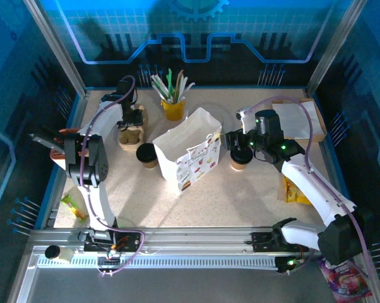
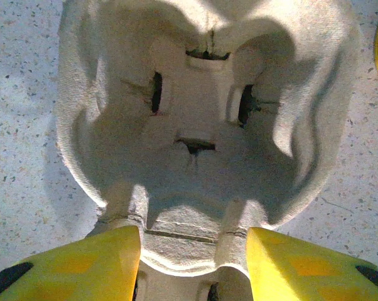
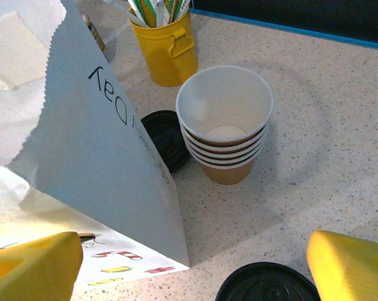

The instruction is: Pack the takeout coffee

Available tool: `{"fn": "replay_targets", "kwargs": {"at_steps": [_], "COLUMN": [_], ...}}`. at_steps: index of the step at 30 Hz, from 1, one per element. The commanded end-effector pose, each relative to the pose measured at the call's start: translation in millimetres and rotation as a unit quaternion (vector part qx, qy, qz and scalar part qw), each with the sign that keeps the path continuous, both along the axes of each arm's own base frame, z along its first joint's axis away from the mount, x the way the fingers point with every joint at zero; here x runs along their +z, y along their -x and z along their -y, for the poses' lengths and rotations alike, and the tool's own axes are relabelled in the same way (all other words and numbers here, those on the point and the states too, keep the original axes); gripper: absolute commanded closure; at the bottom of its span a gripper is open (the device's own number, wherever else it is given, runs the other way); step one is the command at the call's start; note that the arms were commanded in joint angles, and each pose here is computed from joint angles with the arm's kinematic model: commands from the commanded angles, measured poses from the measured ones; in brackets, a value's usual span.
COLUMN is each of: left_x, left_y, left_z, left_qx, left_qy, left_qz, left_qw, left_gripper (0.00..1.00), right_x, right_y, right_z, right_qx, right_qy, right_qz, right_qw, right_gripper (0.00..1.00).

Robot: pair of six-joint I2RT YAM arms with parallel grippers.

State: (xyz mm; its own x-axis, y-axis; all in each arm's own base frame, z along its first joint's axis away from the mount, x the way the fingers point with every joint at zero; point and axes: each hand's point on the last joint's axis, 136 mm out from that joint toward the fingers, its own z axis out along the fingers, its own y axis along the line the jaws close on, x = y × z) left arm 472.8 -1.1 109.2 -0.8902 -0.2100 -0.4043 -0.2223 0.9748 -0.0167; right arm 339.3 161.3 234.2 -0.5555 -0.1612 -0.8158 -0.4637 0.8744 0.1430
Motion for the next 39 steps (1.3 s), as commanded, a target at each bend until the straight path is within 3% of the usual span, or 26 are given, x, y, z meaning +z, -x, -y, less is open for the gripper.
{"fn": "replay_targets", "kwargs": {"at_steps": [1,39], "left_x": [7.4,-9.4], "left_y": [-4.0,-0.6], "left_z": [-8.1,-6.3], "left_qx": [-0.003,-0.014], "left_qy": [-0.019,-0.002], "left_qz": [0.002,-0.038], "left_qw": [1.000,0.999], "left_gripper": [0.51,0.53], "right_x": [5.6,5.5], "right_y": [-3.5,-3.5], "right_z": [1.8,1.3], "right_qx": [-0.003,-0.001], "right_qy": [-0.007,-0.007], "right_qz": [0.003,-0.001], "right_qw": [1.000,1.000], "right_gripper": [0.07,0.07]}}
